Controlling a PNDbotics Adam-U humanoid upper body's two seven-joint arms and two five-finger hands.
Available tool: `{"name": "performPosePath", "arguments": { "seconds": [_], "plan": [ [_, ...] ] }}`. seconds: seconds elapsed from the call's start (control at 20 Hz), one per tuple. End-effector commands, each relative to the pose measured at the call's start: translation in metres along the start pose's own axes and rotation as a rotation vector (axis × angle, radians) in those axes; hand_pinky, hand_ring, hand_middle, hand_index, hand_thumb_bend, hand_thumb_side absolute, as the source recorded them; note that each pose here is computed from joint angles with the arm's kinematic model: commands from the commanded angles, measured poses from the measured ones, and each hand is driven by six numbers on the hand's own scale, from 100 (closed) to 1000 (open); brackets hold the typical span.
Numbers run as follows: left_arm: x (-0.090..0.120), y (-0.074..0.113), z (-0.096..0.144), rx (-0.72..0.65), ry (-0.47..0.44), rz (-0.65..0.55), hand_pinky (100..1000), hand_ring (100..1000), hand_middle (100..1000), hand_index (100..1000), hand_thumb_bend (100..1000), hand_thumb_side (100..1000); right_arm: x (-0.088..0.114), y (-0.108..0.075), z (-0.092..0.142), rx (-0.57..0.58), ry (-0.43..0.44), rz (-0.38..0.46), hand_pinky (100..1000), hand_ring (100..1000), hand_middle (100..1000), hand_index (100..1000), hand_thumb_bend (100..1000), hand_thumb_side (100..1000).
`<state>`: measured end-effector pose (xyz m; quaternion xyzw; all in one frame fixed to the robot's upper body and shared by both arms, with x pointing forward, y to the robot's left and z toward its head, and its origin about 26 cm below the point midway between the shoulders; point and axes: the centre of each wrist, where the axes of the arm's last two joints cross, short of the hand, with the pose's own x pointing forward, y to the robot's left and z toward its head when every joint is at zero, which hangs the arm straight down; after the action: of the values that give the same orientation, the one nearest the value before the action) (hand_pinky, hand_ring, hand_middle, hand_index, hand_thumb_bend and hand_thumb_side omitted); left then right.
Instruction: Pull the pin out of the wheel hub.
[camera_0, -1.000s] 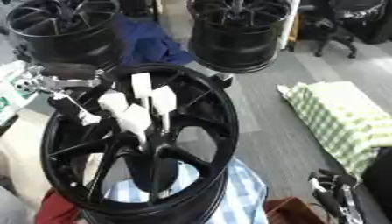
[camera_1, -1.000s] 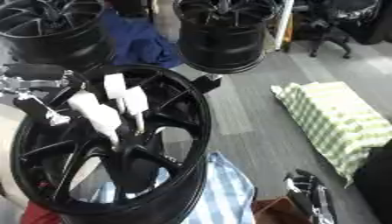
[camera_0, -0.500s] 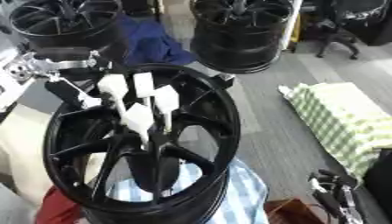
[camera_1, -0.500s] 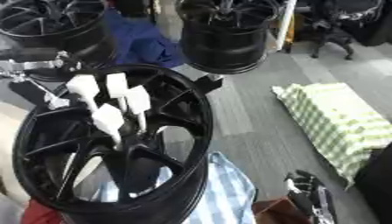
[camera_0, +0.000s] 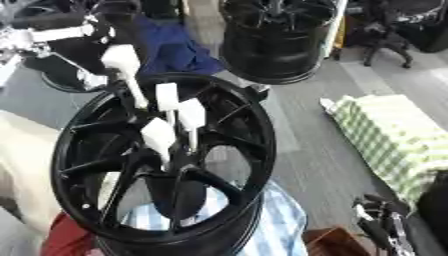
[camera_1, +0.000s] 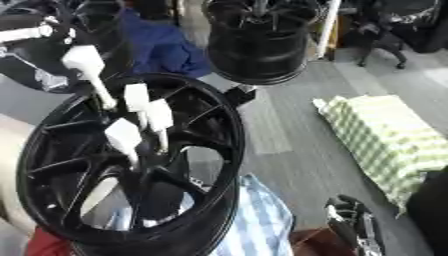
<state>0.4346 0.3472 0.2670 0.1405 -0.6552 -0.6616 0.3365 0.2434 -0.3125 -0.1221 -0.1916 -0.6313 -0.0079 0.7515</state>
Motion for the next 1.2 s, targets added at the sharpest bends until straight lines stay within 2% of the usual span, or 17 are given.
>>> {"name": "performPosePath", "arguments": {
  "seconds": [0.05,0.1,0.25,0.3,0.35,0.4,0.45,0.5,0.55,0.6,0.65,0.7,0.75,1.05,1.1,1.15,1.2],
  "plan": [
    [-0.007,0.028,0.058,-0.188,-0.058,-0.168,538,461,447,700,100,100,0.005,-0.014,-0.006,-0.024,-0.022,0.017,619,620,591,768,191,348],
    [-0.014,0.025,0.076,-0.177,-0.006,-0.132,542,463,451,704,100,247,0.005,-0.014,-0.006,-0.027,-0.021,0.017,619,620,591,768,191,348],
    [-0.034,0.008,0.119,-0.166,0.148,-0.022,571,483,474,728,100,221,0.005,-0.017,-0.006,-0.033,-0.019,0.020,620,620,591,768,192,349],
    [-0.042,-0.002,0.132,-0.171,0.202,0.016,625,537,537,781,100,198,0.005,-0.017,-0.006,-0.036,-0.019,0.020,620,620,591,768,192,348],
    [-0.048,-0.009,0.141,-0.174,0.238,0.041,625,537,537,781,100,198,0.005,-0.018,-0.006,-0.036,-0.018,0.020,620,620,591,768,192,348],
    [-0.056,-0.021,0.151,-0.181,0.282,0.079,729,695,710,876,100,240,0.004,-0.018,-0.006,-0.038,-0.017,0.020,619,620,591,768,192,348],
    [-0.062,-0.033,0.160,-0.186,0.322,0.115,758,739,754,897,103,287,0.004,-0.018,-0.006,-0.038,-0.017,0.020,619,620,591,768,192,348],
    [-0.067,-0.044,0.168,-0.195,0.358,0.144,795,778,800,919,244,385,0.004,-0.018,-0.006,-0.038,-0.016,0.019,619,620,591,768,192,347],
    [-0.070,-0.053,0.173,-0.201,0.385,0.164,814,798,823,931,338,453,0.004,-0.018,-0.006,-0.038,-0.016,0.018,619,620,591,768,192,347],
    [-0.073,-0.062,0.177,-0.198,0.405,0.187,833,818,845,944,409,514,0.004,-0.017,-0.006,-0.038,-0.016,0.017,619,620,591,768,191,347],
    [-0.074,-0.069,0.180,-0.191,0.420,0.208,837,822,849,946,422,524,0.005,-0.017,-0.006,-0.038,-0.016,0.016,619,620,591,768,191,347],
    [-0.076,-0.078,0.184,-0.173,0.438,0.236,861,850,882,964,519,607,0.005,-0.017,-0.006,-0.038,-0.016,0.015,619,620,591,768,191,346],
    [-0.077,-0.087,0.188,-0.152,0.460,0.263,870,860,895,971,539,643,0.005,-0.017,-0.007,-0.038,-0.016,0.013,619,620,591,768,190,346],
    [-0.075,-0.137,0.201,0.037,0.554,0.403,855,856,898,978,453,690,0.007,-0.015,-0.008,-0.037,-0.022,0.006,619,620,591,768,190,346],
    [-0.073,-0.145,0.201,0.076,0.557,0.429,817,822,856,967,384,690,0.007,-0.015,-0.008,-0.037,-0.022,0.005,619,620,591,768,190,346],
    [-0.071,-0.153,0.201,0.122,0.556,0.456,813,819,852,965,376,690,0.007,-0.015,-0.008,-0.038,-0.022,0.004,619,620,591,768,190,346],
    [-0.068,-0.161,0.200,0.172,0.554,0.487,782,791,820,950,313,680,0.007,-0.015,-0.008,-0.039,-0.022,0.003,619,620,591,768,190,346]
  ]
}}
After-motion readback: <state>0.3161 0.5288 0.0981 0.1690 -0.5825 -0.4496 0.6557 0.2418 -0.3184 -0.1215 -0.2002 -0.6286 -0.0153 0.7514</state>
